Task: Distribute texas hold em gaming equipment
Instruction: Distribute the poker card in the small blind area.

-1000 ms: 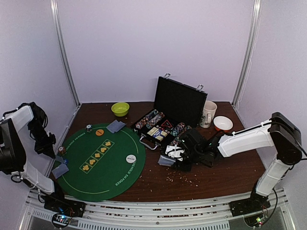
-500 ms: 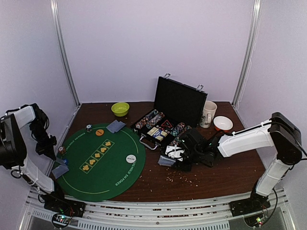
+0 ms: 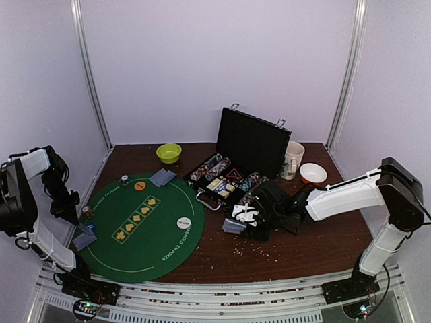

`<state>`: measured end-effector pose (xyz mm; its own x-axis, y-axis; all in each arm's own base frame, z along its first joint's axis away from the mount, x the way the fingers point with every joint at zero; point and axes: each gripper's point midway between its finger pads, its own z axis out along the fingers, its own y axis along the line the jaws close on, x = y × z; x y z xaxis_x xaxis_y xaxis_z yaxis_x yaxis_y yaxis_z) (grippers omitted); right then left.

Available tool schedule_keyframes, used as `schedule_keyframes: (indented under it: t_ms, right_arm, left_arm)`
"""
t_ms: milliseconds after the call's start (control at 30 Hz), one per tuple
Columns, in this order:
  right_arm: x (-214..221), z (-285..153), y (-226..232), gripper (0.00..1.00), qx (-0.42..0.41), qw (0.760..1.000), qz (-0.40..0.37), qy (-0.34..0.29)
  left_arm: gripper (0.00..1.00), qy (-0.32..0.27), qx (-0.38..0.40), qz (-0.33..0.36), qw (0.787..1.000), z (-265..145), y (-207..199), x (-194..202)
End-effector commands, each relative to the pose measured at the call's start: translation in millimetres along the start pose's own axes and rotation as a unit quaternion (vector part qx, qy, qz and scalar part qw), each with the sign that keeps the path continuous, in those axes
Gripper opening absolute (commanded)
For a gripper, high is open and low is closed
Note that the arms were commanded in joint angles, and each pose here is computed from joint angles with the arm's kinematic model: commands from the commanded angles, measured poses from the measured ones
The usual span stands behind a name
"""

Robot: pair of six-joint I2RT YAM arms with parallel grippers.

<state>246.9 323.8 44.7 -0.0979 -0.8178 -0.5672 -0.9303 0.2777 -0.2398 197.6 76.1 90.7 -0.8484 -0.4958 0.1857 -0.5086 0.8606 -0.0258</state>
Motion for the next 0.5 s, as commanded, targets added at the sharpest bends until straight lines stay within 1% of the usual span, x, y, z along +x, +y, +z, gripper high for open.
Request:
schedule_keyframes:
  t_ms: [0, 67, 100, 200, 233, 333, 400, 467]
  right_arm:
    - [-3.3, -5.1, -4.7, 0.54, 0.01, 1.0, -0.002, -0.006]
    - [-3.9, -5.3, -4.6, 0.54, 0.009, 1.0, -0.002, -0.007]
    - [-3.6, -5.2, -4.6, 0.54, 0.009, 1.0, -0.002, -0.006]
    - [-3.1, -4.9, -3.9, 0.54, 0.008, 1.0, -0.003, -0.005]
    - [-3.0, -4.9, -4.0, 0.54, 0.008, 1.0, -0.003, -0.005]
    - [-4.0, -5.7, -4.5, 0.54, 0.008, 1.0, -0.003, -0.006]
    - [-3.3, -5.8, -4.1, 0.54, 0.008, 1.0, -0.004, -0.004]
    - [-3.2, -6.0, -4.6, 0.54, 0.008, 1.0, -0.004, -0.004]
  left_arm:
    - [0.08, 0.008, 0.003, -0.004, 1.0, 4.8, 2.0, 0.7]
    - [0.1, 0.008, 0.003, -0.005, 1.0, 5.2, 2.1, 0.9]
    - [0.14, 0.008, 0.003, -0.005, 1.0, 5.3, 2.2, 1.2]
    - [0.18, 0.006, 0.002, -0.006, 1.0, 4.4, 2.5, 1.9]
    - [0.22, 0.004, 0.0, -0.006, 1.0, 3.9, 3.1, 2.0]
    - [0.42, -0.003, -0.011, -0.012, 1.0, 0.5, 6.9, 1.8]
    - [0.58, -0.004, -0.015, -0.015, 1.0, -0.7, 8.7, 2.8]
    - [0.7, -0.005, -0.018, -0.017, 1.0, -0.9, 9.5, 3.7]
